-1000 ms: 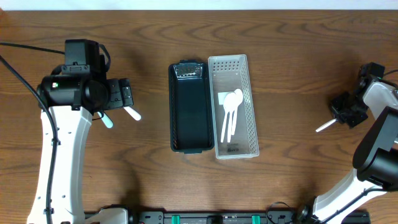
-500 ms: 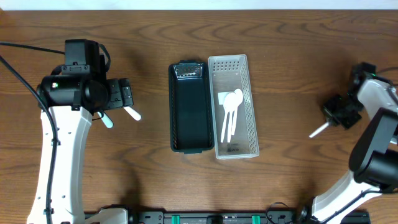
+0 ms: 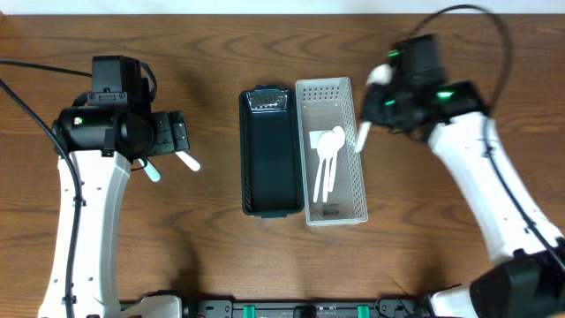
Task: Pack container
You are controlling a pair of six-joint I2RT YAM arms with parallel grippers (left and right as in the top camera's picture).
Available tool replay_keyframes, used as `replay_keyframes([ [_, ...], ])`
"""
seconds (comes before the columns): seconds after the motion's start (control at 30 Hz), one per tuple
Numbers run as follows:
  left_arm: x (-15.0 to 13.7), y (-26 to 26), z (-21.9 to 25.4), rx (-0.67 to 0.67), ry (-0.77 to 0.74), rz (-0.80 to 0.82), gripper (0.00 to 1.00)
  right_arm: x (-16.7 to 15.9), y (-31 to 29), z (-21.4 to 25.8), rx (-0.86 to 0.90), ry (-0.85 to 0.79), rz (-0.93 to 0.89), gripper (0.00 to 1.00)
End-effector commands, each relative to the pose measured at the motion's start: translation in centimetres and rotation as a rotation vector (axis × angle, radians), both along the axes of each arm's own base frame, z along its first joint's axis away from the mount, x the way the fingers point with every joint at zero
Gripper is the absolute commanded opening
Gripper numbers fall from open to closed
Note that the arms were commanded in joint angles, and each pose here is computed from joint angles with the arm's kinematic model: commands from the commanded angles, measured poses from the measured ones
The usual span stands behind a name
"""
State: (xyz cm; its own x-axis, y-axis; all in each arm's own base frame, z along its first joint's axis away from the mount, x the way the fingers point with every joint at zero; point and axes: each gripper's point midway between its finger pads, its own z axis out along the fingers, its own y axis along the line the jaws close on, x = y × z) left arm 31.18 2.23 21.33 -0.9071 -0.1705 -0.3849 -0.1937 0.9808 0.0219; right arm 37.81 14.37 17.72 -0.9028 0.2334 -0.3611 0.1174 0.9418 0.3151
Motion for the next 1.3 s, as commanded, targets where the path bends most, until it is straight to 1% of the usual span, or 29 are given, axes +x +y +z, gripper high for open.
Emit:
replay_keyframes([
  [0.0, -0.1, 0.2, -0.3, 0.003, 0.013, 0.014, 0.98, -0.9, 2.1, -3.0, -0.056, 0.065, 0.045, 0.01],
  [0.23, -0.1, 0.2, -0.3, 0.003, 0.013, 0.014, 0.98, -2.3, 4.8, -9.9, -0.134, 0.229, 0.142, 0.01],
  [0.33, -0.1, 0.2, -0.3, 0.003, 0.013, 0.014, 0.98, -2.9, 5.3, -12.4, -0.163, 0.285, 0.167, 0.05],
  [0.37, -0.1, 0.2, -0.3, 0.004, 0.013, 0.014, 0.98, -2.9, 5.4, -12.9, -0.167, 0.292, 0.170, 0.08],
  [0.43, -0.1, 0.2, -0.3, 0.003, 0.013, 0.014, 0.98, -2.7, 5.6, -13.1, -0.167, 0.284, 0.180, 0.22],
  [0.5, -0.1, 0.2, -0.3, 0.003, 0.013, 0.014, 0.98, -2.3, 5.8, -12.9, -0.164, 0.260, 0.197, 0.31],
  [0.6, -0.1, 0.2, -0.3, 0.003, 0.013, 0.014, 0.98, -1.5, 6.0, -12.1, -0.158, 0.216, 0.222, 0.38],
  [0.63, -0.1, 0.2, -0.3, 0.004, 0.013, 0.014, 0.98, -1.1, 6.0, -11.6, -0.155, 0.199, 0.227, 0.38],
  [0.73, -0.1, 0.2, -0.3, 0.003, 0.013, 0.014, 0.98, 0.5, 5.9, -9.3, -0.160, 0.123, 0.259, 0.41],
  [0.8, -0.1, 0.2, -0.3, 0.003, 0.012, 0.014, 0.98, 2.1, 5.8, -6.4, -0.157, 0.043, 0.285, 0.46],
  [0.87, -0.1, 0.2, -0.3, 0.004, 0.012, 0.014, 0.98, 3.9, 5.0, -2.3, -0.170, -0.059, 0.279, 0.56],
  [0.93, -0.1, 0.2, -0.3, 0.004, 0.013, 0.014, 0.98, 5.6, 3.3, 2.7, -0.193, -0.175, 0.240, 0.70],
  [1.03, -0.1, 0.2, -0.3, 0.004, 0.013, 0.014, 0.98, 6.9, 0.0, 9.7, -0.214, -0.327, 0.180, 0.84],
  [1.13, -0.1, 0.2, -0.3, 0.004, 0.011, 0.014, 0.98, 6.4, -5.4, 15.6, -0.227, -0.425, 0.077, 0.92],
  [1.2, 0.2, 0.3, -0.2, 0.001, -0.002, 0.021, 0.98, 5.3, -8.6, 17.0, -0.235, -0.428, 0.013, 0.96],
  [1.27, 0.9, 0.4, 0.0, -0.020, -0.036, 0.081, 0.98, 3.7, -12.0, 17.5, -0.246, -0.399, -0.055, 0.97],
])
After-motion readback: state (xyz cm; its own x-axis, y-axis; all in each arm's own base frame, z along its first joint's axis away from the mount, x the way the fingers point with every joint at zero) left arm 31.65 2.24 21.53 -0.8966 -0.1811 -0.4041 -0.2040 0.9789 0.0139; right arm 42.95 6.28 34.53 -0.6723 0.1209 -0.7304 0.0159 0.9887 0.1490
